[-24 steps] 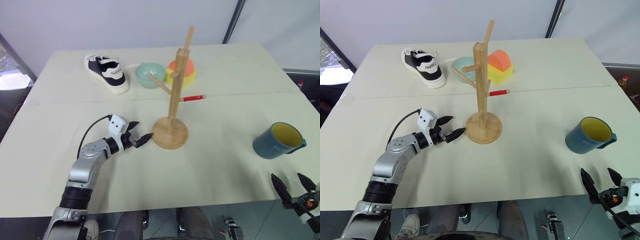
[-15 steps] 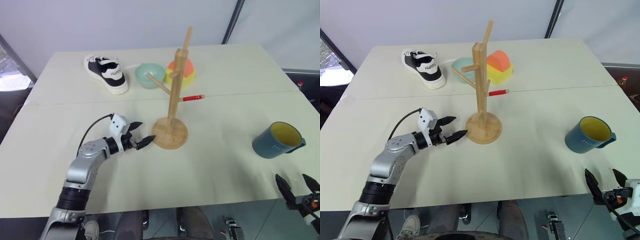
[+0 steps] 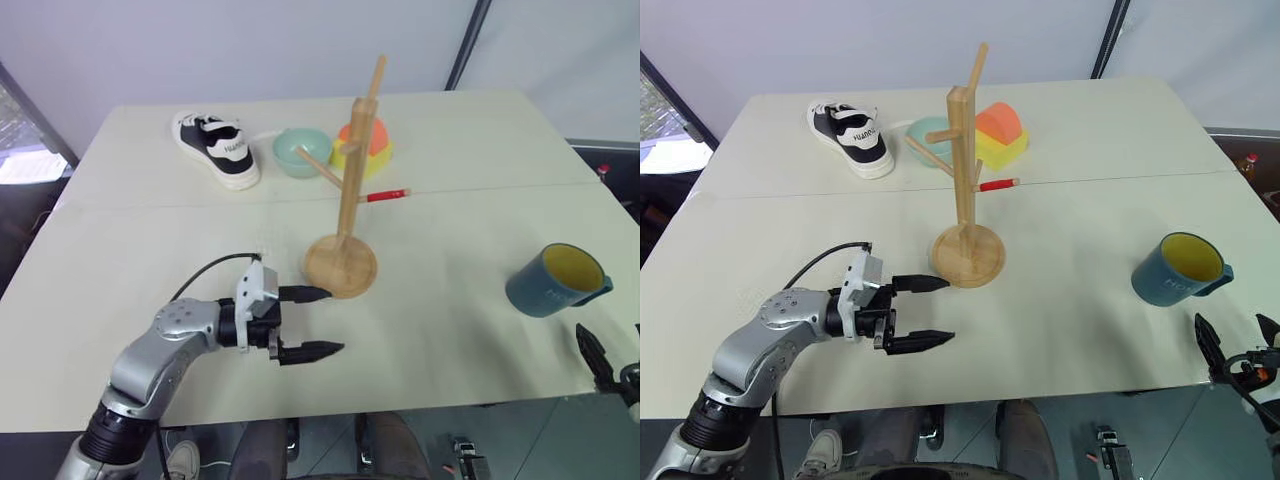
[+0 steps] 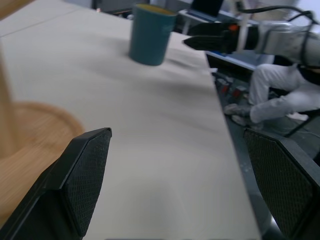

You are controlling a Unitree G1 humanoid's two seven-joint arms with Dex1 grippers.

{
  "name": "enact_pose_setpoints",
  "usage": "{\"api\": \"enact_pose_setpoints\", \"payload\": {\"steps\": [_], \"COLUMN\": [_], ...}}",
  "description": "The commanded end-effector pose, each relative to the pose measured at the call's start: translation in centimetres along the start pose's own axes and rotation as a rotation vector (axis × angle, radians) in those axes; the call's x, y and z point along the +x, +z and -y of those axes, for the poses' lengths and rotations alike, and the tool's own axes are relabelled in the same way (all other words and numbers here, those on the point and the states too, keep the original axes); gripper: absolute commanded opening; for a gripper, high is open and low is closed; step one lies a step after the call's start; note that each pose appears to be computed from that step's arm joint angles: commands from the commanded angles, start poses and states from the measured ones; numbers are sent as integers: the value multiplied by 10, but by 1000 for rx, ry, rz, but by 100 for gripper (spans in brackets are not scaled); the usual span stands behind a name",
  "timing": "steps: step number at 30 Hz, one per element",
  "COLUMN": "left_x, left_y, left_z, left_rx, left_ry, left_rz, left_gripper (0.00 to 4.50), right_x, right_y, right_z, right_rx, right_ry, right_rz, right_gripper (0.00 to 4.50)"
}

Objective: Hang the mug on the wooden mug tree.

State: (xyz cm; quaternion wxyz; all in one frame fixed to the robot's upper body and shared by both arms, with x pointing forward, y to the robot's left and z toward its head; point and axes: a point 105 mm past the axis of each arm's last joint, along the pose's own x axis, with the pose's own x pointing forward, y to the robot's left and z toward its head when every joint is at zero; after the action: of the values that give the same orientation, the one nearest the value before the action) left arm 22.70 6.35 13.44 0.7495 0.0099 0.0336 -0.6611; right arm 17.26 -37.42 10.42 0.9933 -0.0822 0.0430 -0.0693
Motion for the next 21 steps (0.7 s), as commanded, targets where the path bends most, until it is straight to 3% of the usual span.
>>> {"api": "enact_pose_setpoints", "payload": {"steps": [1, 21], "left_x": [7, 14], "left_y": [9, 17], "left_z": [13, 13], "left_rx": [14, 45], "left_ry": [-45, -38], "left_rz": [21, 69], "left_gripper": [450, 450], "right_x": [7, 51], "right_y": [10, 9], "right_z": [5, 23], "right_rx": [-27, -15], "right_ry": [-20, -22], "right_rz": [23, 18], "right_gripper": [446, 446]}}
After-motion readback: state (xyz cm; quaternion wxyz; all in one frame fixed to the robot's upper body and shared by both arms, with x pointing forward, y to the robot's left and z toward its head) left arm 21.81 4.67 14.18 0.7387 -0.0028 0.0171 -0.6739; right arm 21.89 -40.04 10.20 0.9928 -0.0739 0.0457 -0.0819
